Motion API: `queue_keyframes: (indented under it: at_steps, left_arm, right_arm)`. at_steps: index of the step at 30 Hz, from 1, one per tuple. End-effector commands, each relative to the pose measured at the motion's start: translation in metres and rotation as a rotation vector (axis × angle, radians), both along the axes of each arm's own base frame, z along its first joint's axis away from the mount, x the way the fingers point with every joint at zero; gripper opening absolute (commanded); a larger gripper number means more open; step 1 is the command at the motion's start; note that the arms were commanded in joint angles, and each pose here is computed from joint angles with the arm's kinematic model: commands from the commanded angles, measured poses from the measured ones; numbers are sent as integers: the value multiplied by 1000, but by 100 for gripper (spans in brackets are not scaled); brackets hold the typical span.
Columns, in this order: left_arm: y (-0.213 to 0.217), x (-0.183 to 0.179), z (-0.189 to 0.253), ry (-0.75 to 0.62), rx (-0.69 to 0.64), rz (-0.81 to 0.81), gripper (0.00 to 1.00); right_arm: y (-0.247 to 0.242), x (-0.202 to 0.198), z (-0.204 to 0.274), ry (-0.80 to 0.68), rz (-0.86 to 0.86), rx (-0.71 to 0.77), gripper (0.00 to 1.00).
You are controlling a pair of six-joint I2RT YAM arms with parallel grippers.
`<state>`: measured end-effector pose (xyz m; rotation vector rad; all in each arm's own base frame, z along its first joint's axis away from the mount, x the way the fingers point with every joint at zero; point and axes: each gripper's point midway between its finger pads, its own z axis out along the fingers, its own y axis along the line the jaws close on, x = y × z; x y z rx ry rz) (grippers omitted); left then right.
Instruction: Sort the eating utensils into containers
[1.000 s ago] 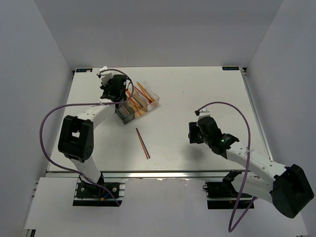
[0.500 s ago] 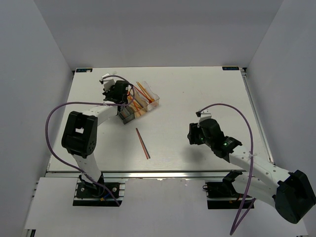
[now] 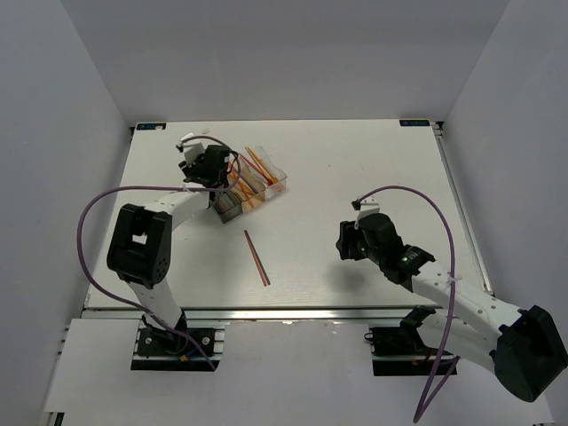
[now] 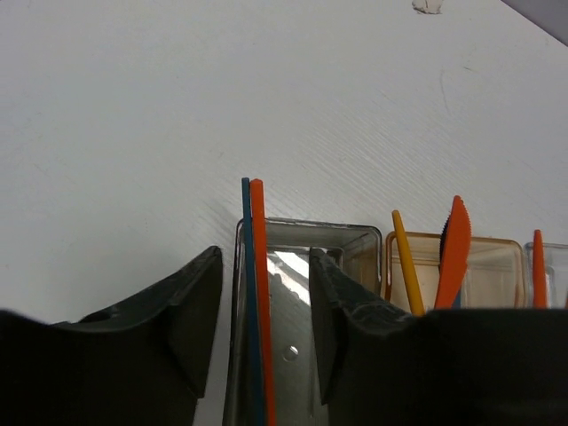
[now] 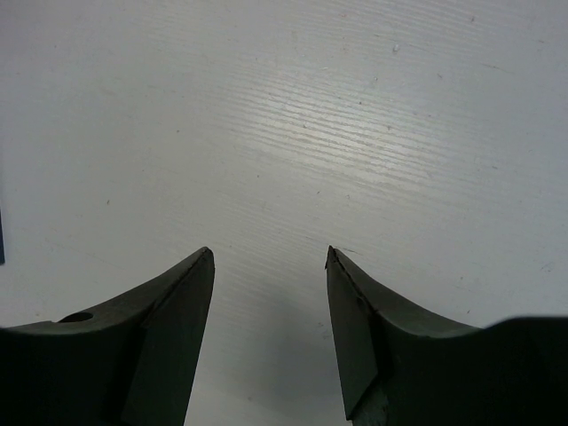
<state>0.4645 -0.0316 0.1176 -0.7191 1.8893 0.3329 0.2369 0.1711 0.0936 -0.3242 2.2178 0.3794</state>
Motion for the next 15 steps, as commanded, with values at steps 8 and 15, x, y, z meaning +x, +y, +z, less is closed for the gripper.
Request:
queue_keyframes:
  at_steps: [8, 15]
  left_arm:
    - [-47, -77, 55, 82, -177, -165, 83]
    - [-139, -185, 11, 167, -335, -394, 71]
  right_arm:
    - [8, 4, 12, -17, 22, 34, 60]
    - [9, 1, 17, 20, 10, 38, 64]
